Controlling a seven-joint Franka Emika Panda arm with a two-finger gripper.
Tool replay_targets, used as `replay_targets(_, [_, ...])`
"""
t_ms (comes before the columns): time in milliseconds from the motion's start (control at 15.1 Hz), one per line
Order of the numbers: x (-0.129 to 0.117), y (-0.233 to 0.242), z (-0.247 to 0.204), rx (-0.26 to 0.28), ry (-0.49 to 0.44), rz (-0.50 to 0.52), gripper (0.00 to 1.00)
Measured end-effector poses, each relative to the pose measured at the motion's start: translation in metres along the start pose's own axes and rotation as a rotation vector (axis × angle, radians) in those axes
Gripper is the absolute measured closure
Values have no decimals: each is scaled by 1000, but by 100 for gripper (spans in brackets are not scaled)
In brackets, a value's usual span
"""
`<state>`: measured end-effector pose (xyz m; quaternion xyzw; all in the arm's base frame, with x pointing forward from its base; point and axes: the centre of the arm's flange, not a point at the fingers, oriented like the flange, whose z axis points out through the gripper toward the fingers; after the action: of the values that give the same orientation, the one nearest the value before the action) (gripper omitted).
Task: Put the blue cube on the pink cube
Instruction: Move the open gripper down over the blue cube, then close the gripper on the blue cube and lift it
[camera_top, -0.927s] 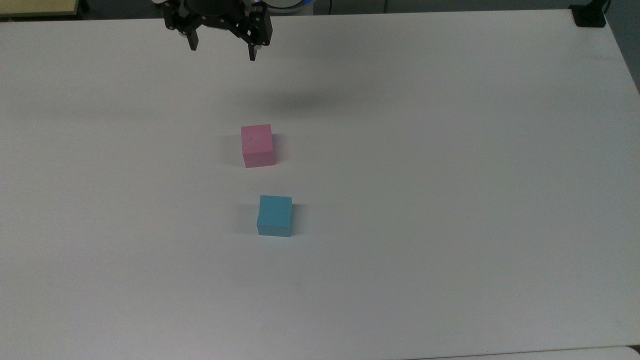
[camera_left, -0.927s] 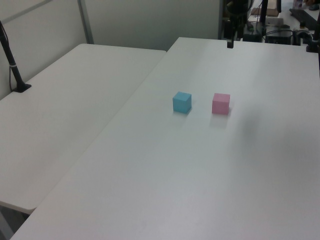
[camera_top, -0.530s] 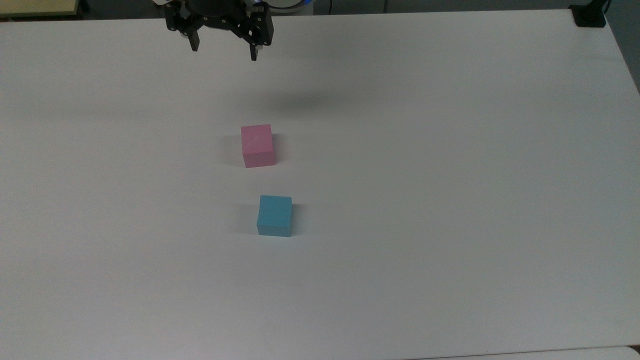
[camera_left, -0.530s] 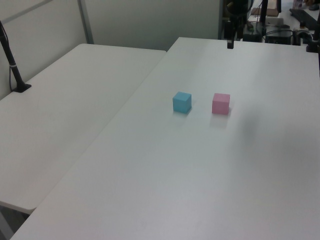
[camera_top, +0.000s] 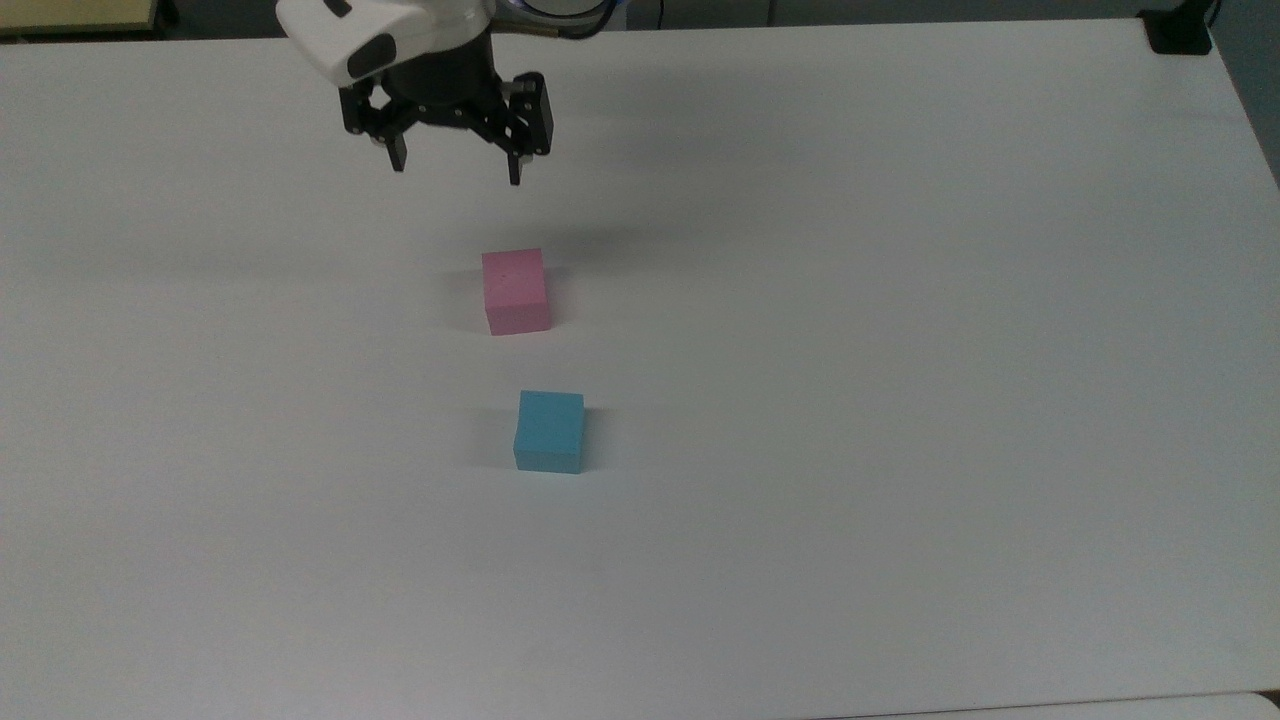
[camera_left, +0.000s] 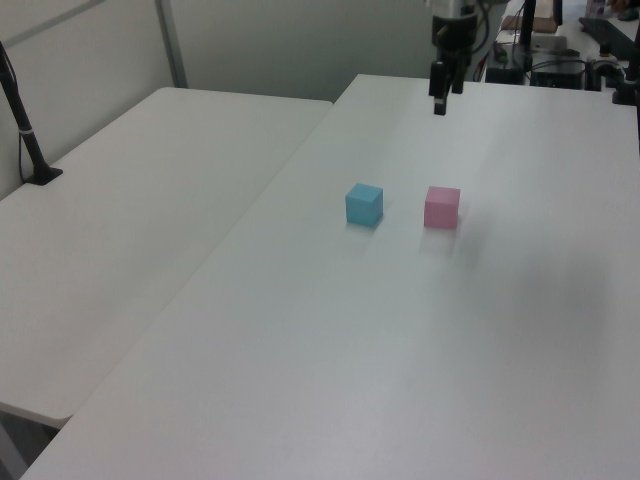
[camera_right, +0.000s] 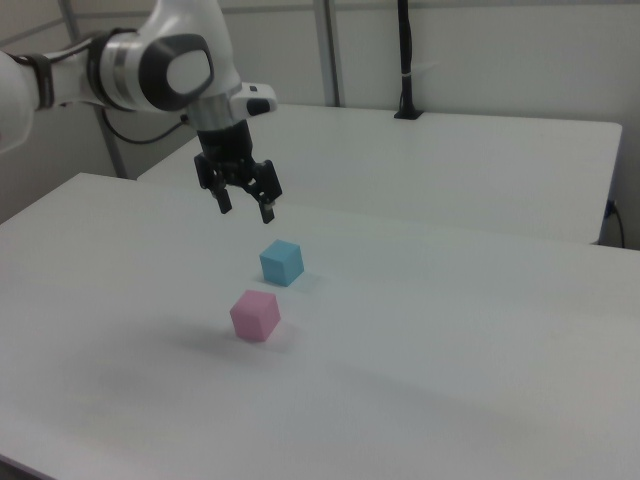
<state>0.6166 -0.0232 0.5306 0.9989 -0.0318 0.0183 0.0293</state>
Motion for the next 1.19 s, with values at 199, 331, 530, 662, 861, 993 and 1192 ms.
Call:
replay_targets(199, [37, -12, 54, -9, 66, -5, 0])
replay_targets(331, [66, -25, 100, -26, 108, -2, 0])
replay_targets(530, [93, -58, 164, -37, 172, -11, 0])
replay_targets(662, [99, -86, 188, -33, 200, -9, 0])
replay_targets(861, [99, -102, 189, -25, 206, -9, 0])
replay_targets(993, [99, -103, 188, -23, 208, -9, 0])
replay_targets(1192, [100, -100, 190, -25, 205, -5, 0])
